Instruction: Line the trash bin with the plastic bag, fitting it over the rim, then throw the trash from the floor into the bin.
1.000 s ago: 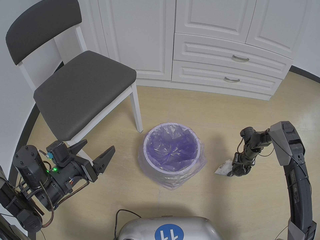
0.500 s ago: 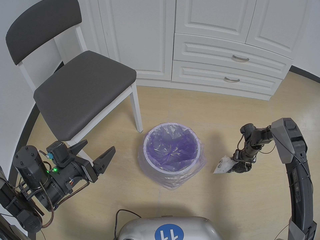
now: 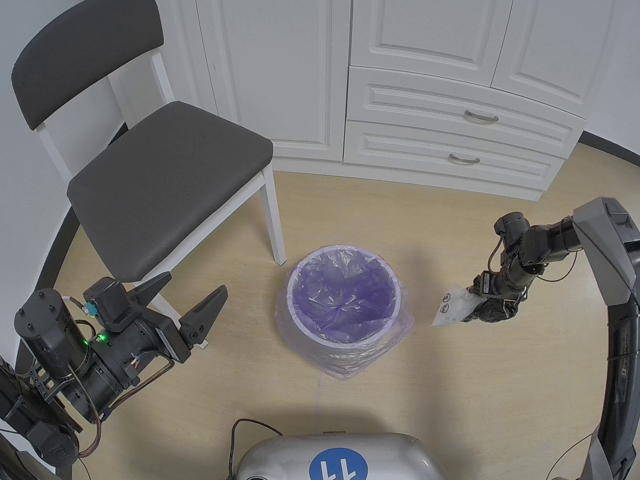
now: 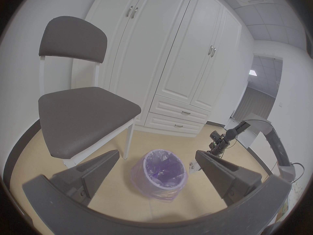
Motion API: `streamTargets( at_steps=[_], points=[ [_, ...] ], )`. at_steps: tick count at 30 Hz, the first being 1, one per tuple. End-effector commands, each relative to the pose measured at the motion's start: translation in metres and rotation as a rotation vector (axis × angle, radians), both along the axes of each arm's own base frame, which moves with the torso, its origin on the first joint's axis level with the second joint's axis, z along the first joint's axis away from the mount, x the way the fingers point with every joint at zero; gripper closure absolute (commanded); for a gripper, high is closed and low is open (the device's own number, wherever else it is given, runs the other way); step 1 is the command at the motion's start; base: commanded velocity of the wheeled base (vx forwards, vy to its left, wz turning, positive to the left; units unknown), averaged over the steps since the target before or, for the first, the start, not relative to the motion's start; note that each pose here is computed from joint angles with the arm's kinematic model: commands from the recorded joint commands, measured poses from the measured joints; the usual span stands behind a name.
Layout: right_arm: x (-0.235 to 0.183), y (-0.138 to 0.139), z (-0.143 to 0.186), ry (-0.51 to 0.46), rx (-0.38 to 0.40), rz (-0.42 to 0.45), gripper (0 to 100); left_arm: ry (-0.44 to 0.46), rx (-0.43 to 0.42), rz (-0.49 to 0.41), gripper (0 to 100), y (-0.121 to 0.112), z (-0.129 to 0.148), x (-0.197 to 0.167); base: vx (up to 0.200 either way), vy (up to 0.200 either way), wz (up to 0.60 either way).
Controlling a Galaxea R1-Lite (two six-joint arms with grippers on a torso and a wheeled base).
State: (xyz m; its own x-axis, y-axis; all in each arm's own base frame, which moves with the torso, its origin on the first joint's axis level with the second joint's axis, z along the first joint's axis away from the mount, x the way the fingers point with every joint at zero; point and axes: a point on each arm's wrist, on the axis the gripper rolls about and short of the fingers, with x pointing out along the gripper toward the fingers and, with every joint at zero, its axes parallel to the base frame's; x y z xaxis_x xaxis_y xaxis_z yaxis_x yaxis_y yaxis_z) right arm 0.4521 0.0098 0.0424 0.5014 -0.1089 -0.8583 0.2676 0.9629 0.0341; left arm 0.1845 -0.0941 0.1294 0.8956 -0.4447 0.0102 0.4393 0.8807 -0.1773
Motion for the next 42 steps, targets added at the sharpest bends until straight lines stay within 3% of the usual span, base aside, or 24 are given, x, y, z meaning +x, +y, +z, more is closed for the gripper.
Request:
streamTargets(
  at_steps=[1,10,12,13,15,18,25,26,28,29,30,36,37,38,39,42],
  points=[
    [-0.041,0.011,0.066,-0.181,-0.035,0.083,100,-0.069,-0.034,-0.021,0,0.001,0.016,-0.011,0.0,0.0,0.0],
    [-0.092,0.024,0.1,-0.463,-0.146,0.192,100,-0.169,-0.002,-0.025,0,0.004,0.03,-0.021,0.0,0.0,0.0],
    [-0.095,0.024,0.097,-0.508,-0.171,0.211,100,-0.178,0.009,-0.023,0,0.004,0.03,-0.022,0.0,0.0,0.0],
    [-0.098,0.023,0.092,-0.59,-0.22,0.24,100,-0.191,0.018,-0.022,0,0.005,0.032,-0.023,0.0,0.0,0.0],
    [-0.1,0.022,0.09,-0.637,-0.248,0.251,100,-0.198,0.016,-0.023,0,0.005,0.033,-0.024,0.0,0.0,0.0],
    [-0.109,0.022,0.082,-0.796,-0.339,0.29,100,-0.217,0.004,-0.034,0,0.005,0.037,-0.027,0.0,0.0,0.0],
    [-0.106,0.025,0.05,-1.005,-0.526,0.355,100,-0.328,-0.001,-0.013,0,0.013,0.055,-0.04,0.0,0.0,0.0],
    [-0.106,0.025,0.05,-1.005,-0.526,0.355,100,-0.328,-0.001,-0.013,0,0.013,0.055,-0.04,0.0,0.0,0.0],
    [-0.085,0.018,0.054,-1.029,-0.737,0.406,100,-0.384,-0.021,-0.014,0,0.018,0.065,-0.049,0.0,0.0,0.0],
    [-0.084,0.018,0.055,-1.03,-0.747,0.407,100,-0.384,-0.021,-0.014,0,0.018,0.065,-0.05,0.0,0.0,0.0],
    [-0.077,0.012,0.065,-1.047,-0.86,0.441,100,-0.411,-0.027,-0.012,0,0.021,0.069,-0.054,0.0,0.0,0.0],
    [-0.072,0.013,0.095,-1.181,-1.012,0.61,100,-0.456,-0.031,-0.001,0,0.023,0.076,-0.058,0.0,0.0,0.0],
    [-0.073,0.016,0.101,-1.208,-1.095,0.692,100,-0.459,-0.029,-0.002,0,0.023,0.077,-0.058,0.0,0.0,0.0],
    [-0.073,0.016,0.101,-1.208,-1.095,0.692,100,-0.459,-0.029,-0.002,0,0.023,0.077,-0.058,0.0,0.0,0.0],
    [-0.08,0.024,0.113,-1.261,-1.202,0.808,100,-0.452,-0.023,-0.006,0,0.023,0.075,-0.058,0.0,0.0,0.0],
    [-0.089,0.048,0.122,-1.298,-1.291,0.99,100,-0.434,-0.014,-0.008,0,0.021,0.072,-0.055,0.0,0.0,0.0]
  ],
)
